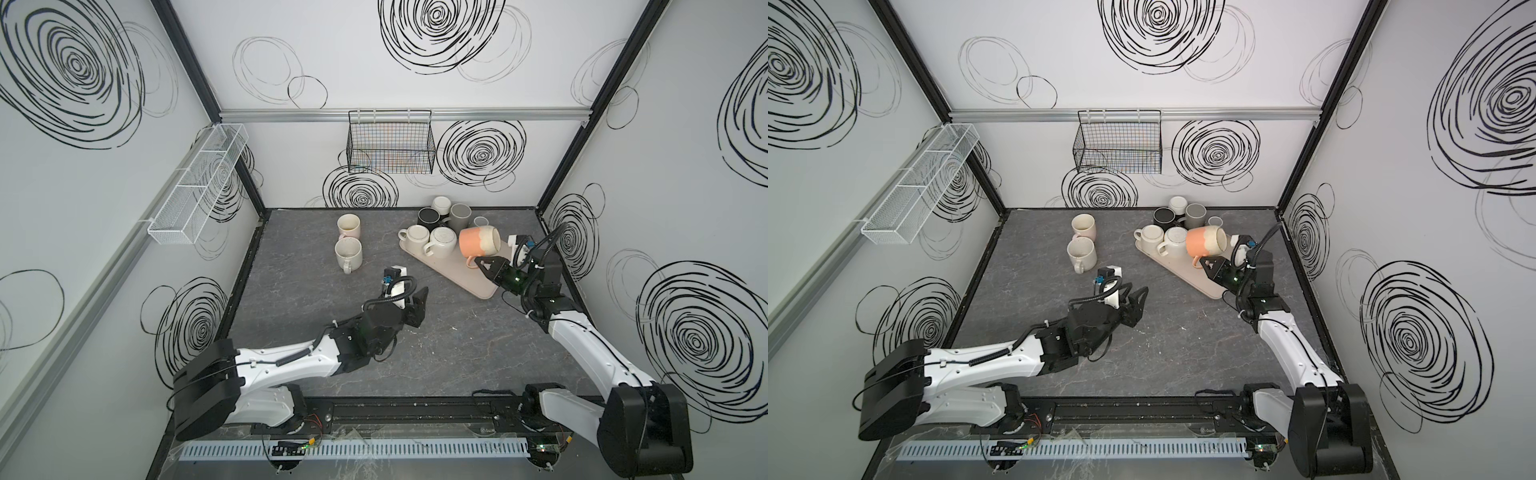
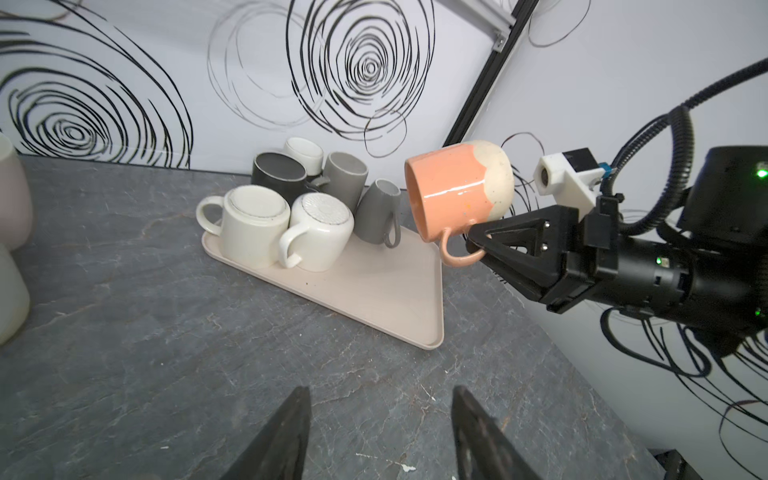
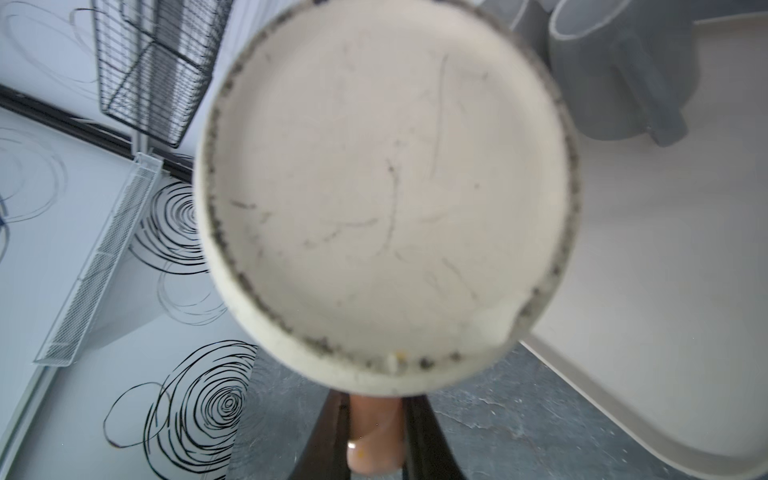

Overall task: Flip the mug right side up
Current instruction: 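Rotate the orange mug toward the left gripper while the left gripper grasps it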

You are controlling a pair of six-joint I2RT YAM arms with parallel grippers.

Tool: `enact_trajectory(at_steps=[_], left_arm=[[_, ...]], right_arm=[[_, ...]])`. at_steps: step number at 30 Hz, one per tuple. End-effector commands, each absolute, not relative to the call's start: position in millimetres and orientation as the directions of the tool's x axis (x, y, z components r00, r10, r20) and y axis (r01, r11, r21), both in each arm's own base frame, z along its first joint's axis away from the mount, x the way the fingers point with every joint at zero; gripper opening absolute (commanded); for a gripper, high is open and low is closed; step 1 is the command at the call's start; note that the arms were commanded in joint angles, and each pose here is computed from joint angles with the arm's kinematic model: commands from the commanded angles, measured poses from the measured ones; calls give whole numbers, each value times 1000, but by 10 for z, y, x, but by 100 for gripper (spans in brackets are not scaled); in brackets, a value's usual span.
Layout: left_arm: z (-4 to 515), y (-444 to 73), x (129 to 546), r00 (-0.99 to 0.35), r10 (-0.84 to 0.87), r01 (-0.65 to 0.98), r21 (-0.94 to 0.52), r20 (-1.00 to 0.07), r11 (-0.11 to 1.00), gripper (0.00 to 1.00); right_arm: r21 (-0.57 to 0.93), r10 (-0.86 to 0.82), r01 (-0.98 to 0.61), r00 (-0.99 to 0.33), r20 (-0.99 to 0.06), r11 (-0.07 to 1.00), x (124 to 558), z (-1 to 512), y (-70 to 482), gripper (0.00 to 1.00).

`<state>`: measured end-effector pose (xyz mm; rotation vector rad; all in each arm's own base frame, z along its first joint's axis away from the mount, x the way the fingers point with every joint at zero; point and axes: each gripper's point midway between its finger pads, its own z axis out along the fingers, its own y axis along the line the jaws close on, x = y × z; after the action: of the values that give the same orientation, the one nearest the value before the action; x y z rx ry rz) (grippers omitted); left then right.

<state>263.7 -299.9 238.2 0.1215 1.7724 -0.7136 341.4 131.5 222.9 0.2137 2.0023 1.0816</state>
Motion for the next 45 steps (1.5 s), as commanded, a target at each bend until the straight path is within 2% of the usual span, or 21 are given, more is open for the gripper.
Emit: enact_trajectory(at_steps=[1, 5, 9, 11, 20, 22, 25, 30, 41, 45], left_arm=[[2701, -2757, 2663, -222, -341, 417, -405, -913, 813, 60], [2825, -2682, 2617, -222, -371, 494, -432, -902, 755, 65], [3026, -2667, 2511, -255, -481, 651, -517, -839, 556, 67], [3109, -2665, 2474, -268, -500, 689, -526, -824, 498, 66], [3207, -2825, 2600, -308, -496, 709, -543, -812, 450, 65], [3259, -2743, 2696, -320, -540, 692, -581, -779, 428, 65], [3420, -2601, 2777, -333, -618, 696, -628, -712, 348, 65], [3291, -2633, 2862, -356, -589, 670, -638, -725, 380, 66], [3443, -2939, 2879, -427, -603, 741, -643, -674, 194, 71], [3527, -3012, 2855, -459, -629, 762, -642, -627, 84, 70]], right_arm=[[669, 449, -528, -496, -743, 523, 3253, 3036, 1610, 0], [595, 393, -660, -449, -802, 459, 3046, 3314, 1959, 0], [546, 355, -748, -428, -831, 377, 2871, 3510, 2227, 0], [528, 347, -778, -417, -840, 342, 2797, 3581, 2328, 0], [507, 326, -818, -418, -848, 270, 2642, 3704, 2570, 0], [530, 341, -794, -430, -836, 297, 2708, 3712, 2560, 0], [520, 331, -807, -427, -841, 280, 2686, 3842, 2571, 0], [499, 320, -809, -406, -856, 309, 2695, 3804, 2552, 0], [507, 338, -833, -422, -841, 220, 2581, 3841, 2639, 0], [510, 338, -835, -428, -838, 208, 2545, 3837, 2665, 0]])
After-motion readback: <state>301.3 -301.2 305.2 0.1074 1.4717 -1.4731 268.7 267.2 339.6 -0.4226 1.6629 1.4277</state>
